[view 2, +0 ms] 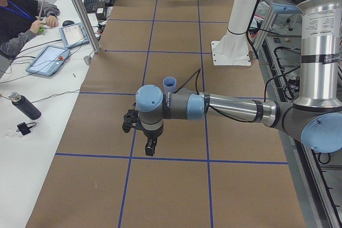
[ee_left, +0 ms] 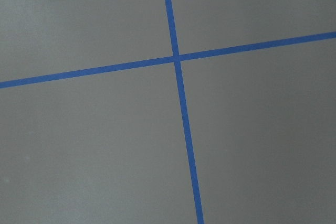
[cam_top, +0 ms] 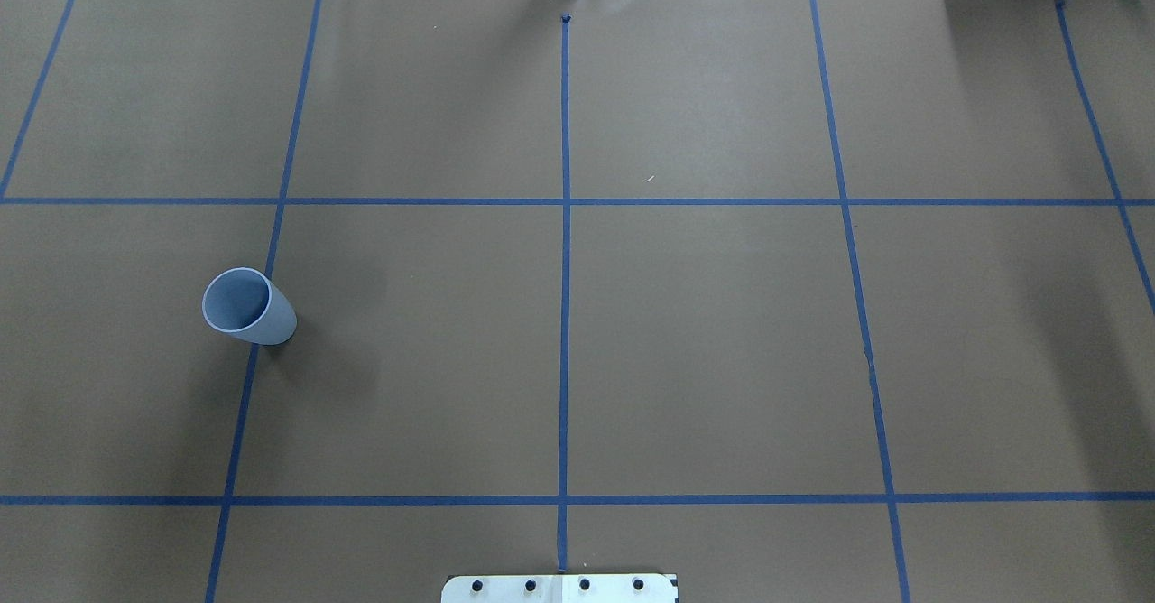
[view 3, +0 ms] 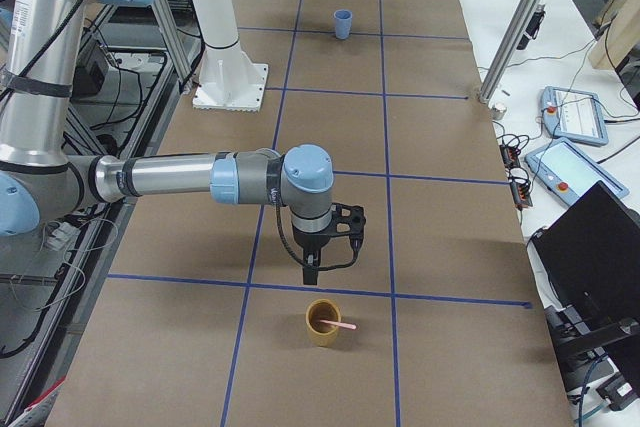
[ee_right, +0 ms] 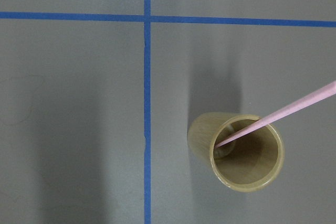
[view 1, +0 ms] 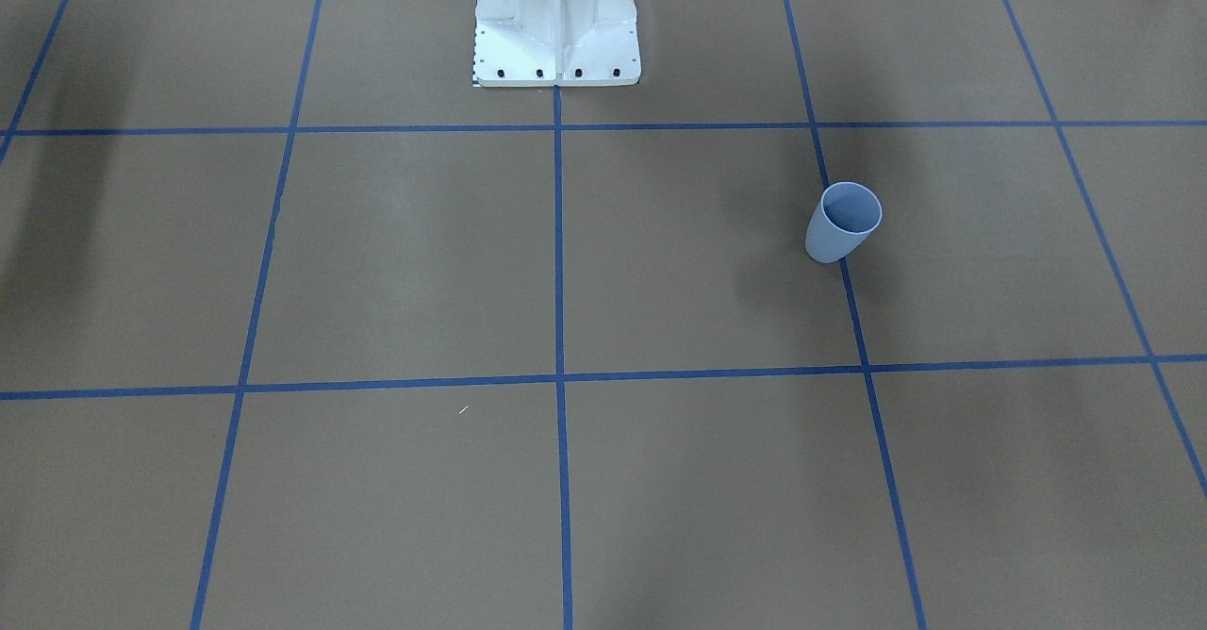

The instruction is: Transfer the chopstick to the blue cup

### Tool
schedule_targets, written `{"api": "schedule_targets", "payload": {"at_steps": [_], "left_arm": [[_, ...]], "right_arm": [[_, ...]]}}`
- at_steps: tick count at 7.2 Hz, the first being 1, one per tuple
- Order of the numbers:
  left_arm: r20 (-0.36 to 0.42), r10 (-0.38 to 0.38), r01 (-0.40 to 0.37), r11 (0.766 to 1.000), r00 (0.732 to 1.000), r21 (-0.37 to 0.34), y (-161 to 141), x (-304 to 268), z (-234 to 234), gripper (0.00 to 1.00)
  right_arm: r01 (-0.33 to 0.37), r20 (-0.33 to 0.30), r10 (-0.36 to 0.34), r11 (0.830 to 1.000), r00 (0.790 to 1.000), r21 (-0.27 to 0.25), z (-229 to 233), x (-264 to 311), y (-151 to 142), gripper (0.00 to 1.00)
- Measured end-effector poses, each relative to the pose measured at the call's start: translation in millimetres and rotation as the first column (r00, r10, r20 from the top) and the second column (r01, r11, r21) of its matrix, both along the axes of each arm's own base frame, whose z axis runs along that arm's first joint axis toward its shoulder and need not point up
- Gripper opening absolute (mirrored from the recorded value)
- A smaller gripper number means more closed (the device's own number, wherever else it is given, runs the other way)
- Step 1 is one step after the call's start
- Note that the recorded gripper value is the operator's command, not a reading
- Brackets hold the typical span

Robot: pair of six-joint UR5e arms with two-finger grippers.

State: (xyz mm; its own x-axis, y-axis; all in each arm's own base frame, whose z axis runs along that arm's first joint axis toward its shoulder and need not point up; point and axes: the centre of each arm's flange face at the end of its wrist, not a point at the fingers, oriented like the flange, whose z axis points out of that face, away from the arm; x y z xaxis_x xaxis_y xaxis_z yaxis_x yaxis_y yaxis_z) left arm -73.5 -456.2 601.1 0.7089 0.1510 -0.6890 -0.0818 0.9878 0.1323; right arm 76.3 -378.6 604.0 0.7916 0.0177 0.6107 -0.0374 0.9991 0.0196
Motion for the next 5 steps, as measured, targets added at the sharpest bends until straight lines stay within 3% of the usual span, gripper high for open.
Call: {"api": "schedule_targets", "payload": {"at_steps": [3,5], "left_arm": [[0.000,0.001,-0.001,1.000,1.000,0.014,0,0,-5,0.99],[0.002,0.002,-0.002,0.998,1.000,0.063,-2,0,-28,0.99]], "right_arm": [[0.002,0.004,-0.002,1.000,1.000,0.008,-2,-1,-1,1.00],[0.006,0.024,-0.007,1.000,1.000,0.024,-8,-2,-4,1.00]]}}
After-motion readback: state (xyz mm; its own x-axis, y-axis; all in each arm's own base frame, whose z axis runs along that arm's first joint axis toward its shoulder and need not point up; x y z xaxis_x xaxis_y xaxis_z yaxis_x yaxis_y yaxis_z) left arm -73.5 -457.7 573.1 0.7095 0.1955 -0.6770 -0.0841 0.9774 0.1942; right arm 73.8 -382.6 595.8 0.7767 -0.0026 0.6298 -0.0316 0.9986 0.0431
